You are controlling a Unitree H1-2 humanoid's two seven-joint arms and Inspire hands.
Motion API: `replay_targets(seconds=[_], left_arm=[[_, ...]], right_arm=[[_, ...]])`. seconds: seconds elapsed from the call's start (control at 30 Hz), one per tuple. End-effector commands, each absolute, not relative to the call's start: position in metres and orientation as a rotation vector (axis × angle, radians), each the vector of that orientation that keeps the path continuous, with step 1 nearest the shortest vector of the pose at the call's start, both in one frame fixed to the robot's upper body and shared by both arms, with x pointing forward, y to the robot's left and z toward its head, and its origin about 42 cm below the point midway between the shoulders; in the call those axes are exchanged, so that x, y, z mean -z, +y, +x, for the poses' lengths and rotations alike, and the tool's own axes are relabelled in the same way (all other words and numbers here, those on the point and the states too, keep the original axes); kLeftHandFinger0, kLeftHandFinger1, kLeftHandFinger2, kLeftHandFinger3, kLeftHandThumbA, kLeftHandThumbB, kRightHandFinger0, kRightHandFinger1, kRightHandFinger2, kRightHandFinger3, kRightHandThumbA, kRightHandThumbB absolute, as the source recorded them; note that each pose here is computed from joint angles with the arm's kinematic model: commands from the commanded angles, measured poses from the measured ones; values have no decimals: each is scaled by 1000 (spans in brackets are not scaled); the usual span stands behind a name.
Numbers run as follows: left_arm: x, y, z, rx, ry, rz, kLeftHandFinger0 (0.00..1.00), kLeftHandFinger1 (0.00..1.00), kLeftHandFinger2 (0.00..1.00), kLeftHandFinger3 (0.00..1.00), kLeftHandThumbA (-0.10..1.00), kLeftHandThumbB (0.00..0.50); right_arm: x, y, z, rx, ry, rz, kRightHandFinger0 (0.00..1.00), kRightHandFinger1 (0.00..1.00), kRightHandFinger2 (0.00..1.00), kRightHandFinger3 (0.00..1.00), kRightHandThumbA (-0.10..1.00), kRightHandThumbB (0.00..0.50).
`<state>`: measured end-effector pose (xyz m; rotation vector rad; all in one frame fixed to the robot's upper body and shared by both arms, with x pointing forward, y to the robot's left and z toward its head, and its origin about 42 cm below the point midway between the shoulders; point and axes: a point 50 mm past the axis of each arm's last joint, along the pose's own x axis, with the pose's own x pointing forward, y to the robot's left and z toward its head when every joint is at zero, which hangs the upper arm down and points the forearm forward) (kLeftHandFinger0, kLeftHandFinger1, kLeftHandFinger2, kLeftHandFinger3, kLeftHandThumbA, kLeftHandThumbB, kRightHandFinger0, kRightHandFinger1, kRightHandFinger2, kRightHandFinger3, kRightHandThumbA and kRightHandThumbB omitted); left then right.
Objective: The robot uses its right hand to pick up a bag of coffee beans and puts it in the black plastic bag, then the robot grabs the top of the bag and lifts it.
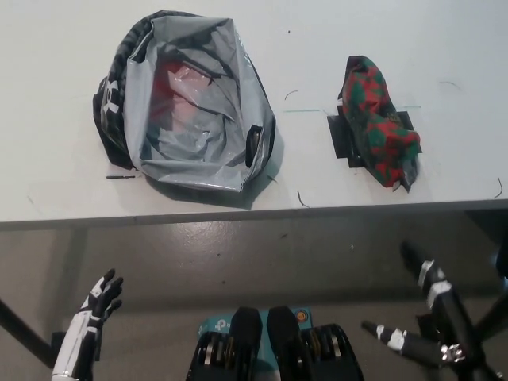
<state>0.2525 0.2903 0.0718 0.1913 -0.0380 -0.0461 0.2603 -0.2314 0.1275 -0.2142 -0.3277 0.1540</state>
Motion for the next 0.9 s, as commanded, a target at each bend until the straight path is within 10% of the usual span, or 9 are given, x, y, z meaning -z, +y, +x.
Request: replay_targets(seconds=[0.0, 0.33, 0.53, 0.87], left_arm=[[-91, 281, 247, 104, -139, 279, 1000, 1000, 1000, 1000, 1000, 250], [-73, 292, 238, 87, -80, 298, 1000, 1000, 1000, 1000, 1000, 240], [-67, 294, 240, 99, -62, 297, 1000, 1000, 1000, 1000, 1000, 271], [-61, 294, 238, 119, -53, 299, 1000, 1000, 1000, 1000, 1000, 278]], right_arm=[[-220, -227, 250, 47, -595, -477, 1000, 1000, 1000, 1000, 974, 317], [-343, -219, 305, 117, -691, -734, 1000, 1000, 1000, 1000, 1000, 382], [-388, -203, 374, 141, -614, -828, 1000, 1000, 1000, 1000, 1000, 315], [-437, -186, 494, 179, -417, -875, 1000, 1000, 1000, 1000, 988, 349]])
